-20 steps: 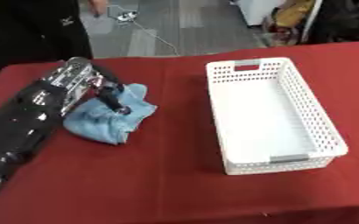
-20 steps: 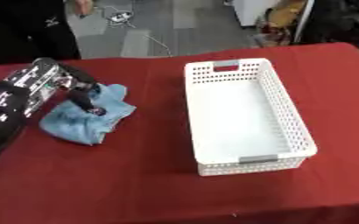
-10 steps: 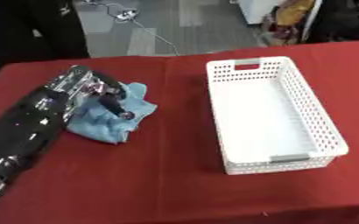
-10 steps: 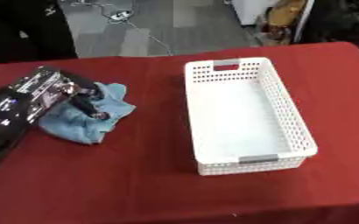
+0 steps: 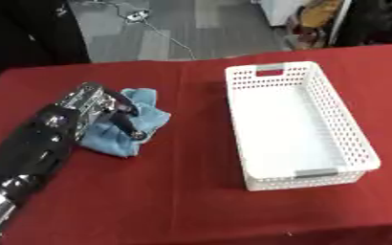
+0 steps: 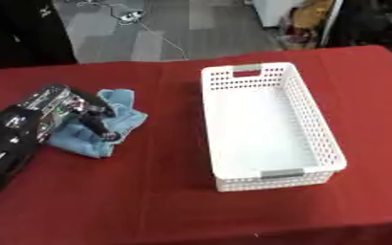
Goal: Pick up objects on the table and place them in the box.
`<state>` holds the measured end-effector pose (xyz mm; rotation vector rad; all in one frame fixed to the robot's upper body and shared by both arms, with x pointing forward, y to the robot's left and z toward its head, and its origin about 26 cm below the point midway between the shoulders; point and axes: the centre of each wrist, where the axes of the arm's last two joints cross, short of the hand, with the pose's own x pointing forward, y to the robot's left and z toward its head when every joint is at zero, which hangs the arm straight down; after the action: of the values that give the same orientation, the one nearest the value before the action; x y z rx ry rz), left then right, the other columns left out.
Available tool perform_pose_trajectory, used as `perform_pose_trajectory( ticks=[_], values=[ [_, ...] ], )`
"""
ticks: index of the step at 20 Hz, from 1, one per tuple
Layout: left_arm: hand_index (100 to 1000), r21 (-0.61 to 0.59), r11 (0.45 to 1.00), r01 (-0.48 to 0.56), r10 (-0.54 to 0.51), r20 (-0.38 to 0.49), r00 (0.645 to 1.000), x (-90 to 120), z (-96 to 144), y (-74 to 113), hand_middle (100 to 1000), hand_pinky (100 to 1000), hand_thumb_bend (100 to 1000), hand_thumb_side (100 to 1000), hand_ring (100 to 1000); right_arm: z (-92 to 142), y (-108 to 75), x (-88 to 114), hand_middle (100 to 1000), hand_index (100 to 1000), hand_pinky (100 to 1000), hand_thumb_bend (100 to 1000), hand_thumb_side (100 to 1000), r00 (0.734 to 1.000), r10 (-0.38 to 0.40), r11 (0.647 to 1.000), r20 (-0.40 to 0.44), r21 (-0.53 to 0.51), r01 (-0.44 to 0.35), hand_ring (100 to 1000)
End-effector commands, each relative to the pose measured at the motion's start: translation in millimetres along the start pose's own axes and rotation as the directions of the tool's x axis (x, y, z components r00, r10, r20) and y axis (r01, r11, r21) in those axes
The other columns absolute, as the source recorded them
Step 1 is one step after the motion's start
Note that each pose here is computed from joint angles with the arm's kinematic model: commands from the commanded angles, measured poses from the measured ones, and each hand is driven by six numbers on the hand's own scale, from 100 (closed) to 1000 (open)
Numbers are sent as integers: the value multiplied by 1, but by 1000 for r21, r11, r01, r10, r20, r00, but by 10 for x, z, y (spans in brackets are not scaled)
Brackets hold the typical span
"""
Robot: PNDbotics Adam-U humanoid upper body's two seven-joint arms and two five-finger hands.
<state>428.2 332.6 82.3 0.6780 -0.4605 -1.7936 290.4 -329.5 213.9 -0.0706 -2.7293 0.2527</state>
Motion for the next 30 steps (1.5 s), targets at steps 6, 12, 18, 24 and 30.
perform_pose_trajectory(
  ticks=[6, 12, 18, 24, 30],
  values=[
    [329, 39, 999, -31, 33, -47, 998, -20, -45, -95, 269, 100, 590, 179, 100, -84, -15, 52, 836, 944, 839, 100, 1000, 999, 9, 1000, 35, 7, -9, 865],
    [276, 150, 984, -97, 106, -54, 993, -59, -24, -110, 127, 100, 454, 218, 100, -82, -15, 51, 836, 944, 839, 100, 1000, 999, 10, 1000, 35, 7, -10, 865],
    [296, 243, 963, -115, 125, -25, 992, -40, 47, -63, 161, 100, 307, 193, 100, -81, -16, 52, 835, 944, 839, 100, 1000, 999, 11, 1000, 35, 7, -11, 865],
    [221, 343, 933, -108, 122, -18, 992, -33, 221, 98, 123, 100, 100, 195, 100, -82, -20, 53, 835, 944, 839, 100, 1000, 999, 12, 1000, 35, 5, -13, 865],
    [177, 455, 885, -102, 129, -29, 991, -154, 519, 309, 100, 100, 149, 164, 100, -81, -26, 55, 835, 944, 839, 100, 1000, 999, 15, 1000, 32, 5, -16, 864]
  ],
)
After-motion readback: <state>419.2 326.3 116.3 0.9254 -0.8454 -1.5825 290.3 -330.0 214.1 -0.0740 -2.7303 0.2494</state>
